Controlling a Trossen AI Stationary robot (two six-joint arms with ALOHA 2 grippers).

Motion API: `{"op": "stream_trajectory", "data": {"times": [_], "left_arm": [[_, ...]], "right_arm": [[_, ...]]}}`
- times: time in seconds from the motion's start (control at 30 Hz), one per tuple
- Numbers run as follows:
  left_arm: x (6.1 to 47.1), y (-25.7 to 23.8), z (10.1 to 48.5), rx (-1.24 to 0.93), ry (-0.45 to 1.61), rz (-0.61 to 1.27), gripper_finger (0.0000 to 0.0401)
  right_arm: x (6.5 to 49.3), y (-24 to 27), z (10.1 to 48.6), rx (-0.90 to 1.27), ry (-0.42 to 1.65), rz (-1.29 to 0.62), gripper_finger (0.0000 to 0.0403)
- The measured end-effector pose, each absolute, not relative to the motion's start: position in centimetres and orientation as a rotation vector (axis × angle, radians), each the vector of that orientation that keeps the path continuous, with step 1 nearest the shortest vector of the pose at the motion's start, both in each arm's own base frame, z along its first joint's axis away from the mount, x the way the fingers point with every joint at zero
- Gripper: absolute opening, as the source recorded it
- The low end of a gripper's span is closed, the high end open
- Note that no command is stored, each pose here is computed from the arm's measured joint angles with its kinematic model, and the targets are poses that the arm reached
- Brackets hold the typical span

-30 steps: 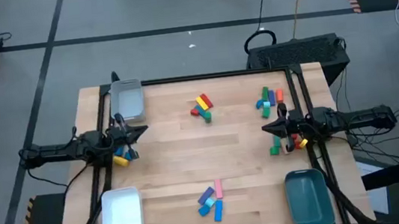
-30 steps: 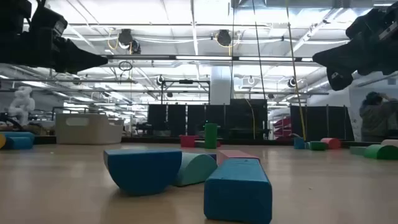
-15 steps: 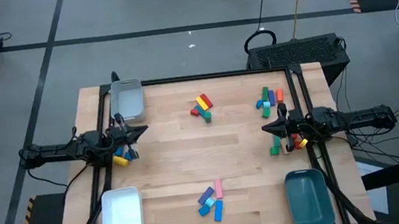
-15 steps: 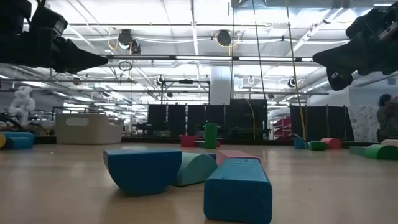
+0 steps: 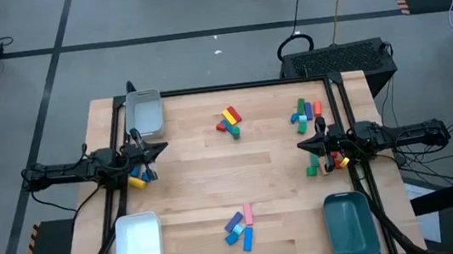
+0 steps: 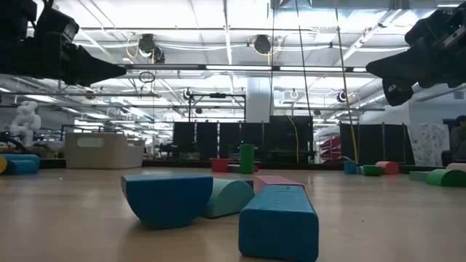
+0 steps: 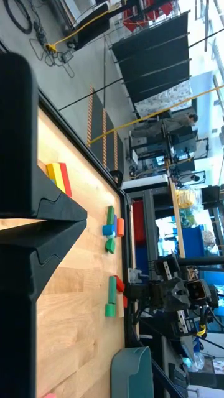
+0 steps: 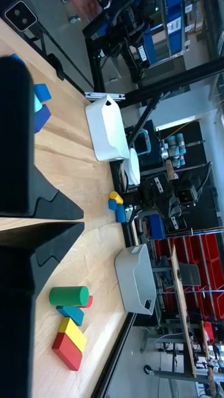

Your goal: Sort blocks by size

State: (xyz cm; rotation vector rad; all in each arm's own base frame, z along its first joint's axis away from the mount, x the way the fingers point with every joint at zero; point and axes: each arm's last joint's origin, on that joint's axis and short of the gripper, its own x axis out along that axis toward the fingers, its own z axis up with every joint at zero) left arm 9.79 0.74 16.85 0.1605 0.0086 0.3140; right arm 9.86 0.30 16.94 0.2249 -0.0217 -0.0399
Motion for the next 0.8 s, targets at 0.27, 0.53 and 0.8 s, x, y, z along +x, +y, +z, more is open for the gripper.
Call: {"op": "stream_trajectory", "data": {"times": [0.27, 0.53, 0.8], "left_arm": [[9.79, 0.74, 16.85, 0.160, 0.008, 0.314, 0.0012], [9.79, 0.74, 16.85, 0.161, 0.008, 0.314, 0.0012], [9.79, 0.70, 17.41, 0.135, -0.060, 0.303, 0.0012]], "right_arm": [[9.86, 0.30, 16.94, 0.225, -0.022, -0.040, 0.0000], [9.86, 0.30, 16.93, 0.225, -0.021, -0.040, 0.0000], [9.86, 0.30, 16.94, 0.225, -0.022, -0.040, 0.0000]]}}
